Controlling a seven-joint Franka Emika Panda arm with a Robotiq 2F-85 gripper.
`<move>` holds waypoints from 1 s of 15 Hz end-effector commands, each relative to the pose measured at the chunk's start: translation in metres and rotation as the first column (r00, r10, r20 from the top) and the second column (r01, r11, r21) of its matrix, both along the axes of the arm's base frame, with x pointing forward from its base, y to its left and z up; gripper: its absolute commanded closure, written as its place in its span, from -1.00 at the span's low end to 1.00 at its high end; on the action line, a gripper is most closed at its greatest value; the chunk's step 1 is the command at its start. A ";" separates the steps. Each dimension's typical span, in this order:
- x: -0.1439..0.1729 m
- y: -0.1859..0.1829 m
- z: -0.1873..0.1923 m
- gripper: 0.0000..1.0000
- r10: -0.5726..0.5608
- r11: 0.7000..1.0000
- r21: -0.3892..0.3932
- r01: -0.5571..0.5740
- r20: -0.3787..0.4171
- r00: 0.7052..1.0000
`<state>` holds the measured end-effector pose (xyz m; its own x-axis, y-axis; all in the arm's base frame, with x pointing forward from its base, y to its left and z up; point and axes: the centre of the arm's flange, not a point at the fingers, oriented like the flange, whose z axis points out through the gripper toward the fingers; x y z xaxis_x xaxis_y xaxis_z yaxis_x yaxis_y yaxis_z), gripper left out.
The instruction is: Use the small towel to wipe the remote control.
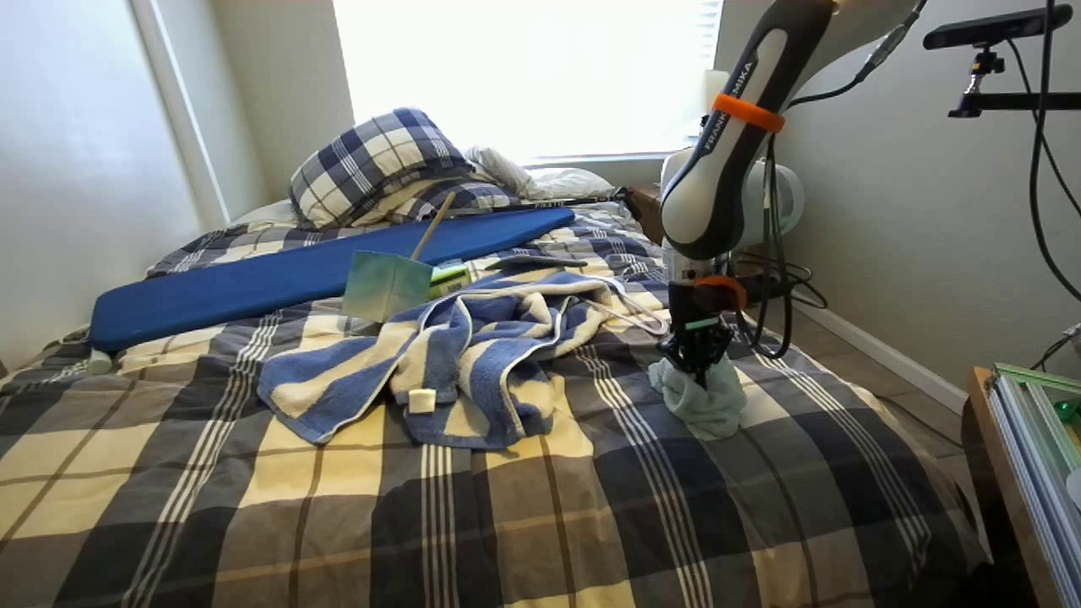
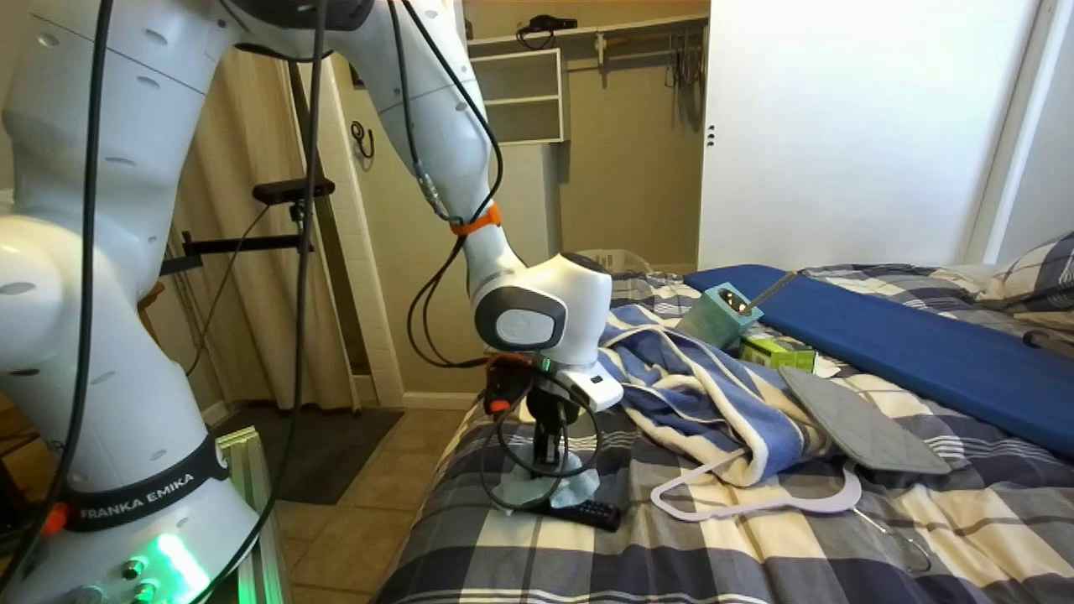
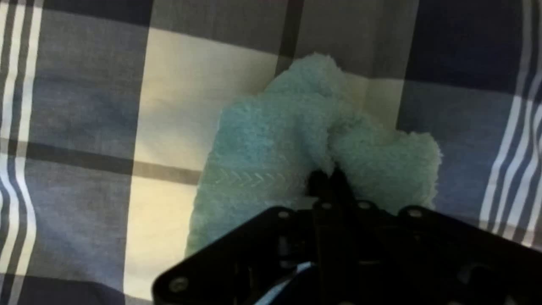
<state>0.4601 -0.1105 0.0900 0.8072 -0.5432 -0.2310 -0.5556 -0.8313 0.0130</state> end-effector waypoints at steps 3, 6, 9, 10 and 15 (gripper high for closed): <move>-0.007 0.015 0.003 0.99 0.093 0.990 0.121 -0.077 -0.128 0.987; -0.013 0.019 0.000 0.99 0.119 0.985 0.148 -0.091 -0.195 0.974; -0.016 0.008 -0.003 0.99 0.075 0.992 0.113 -0.053 -0.192 0.979; -0.015 0.000 -0.004 0.99 0.046 0.996 0.085 -0.032 -0.169 0.984; -0.008 -0.043 0.003 0.99 -0.096 0.994 -0.056 0.096 -0.004 0.995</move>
<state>0.4516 -0.1375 0.0909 0.7768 -0.5519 -0.3032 -0.5675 -0.8223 0.0428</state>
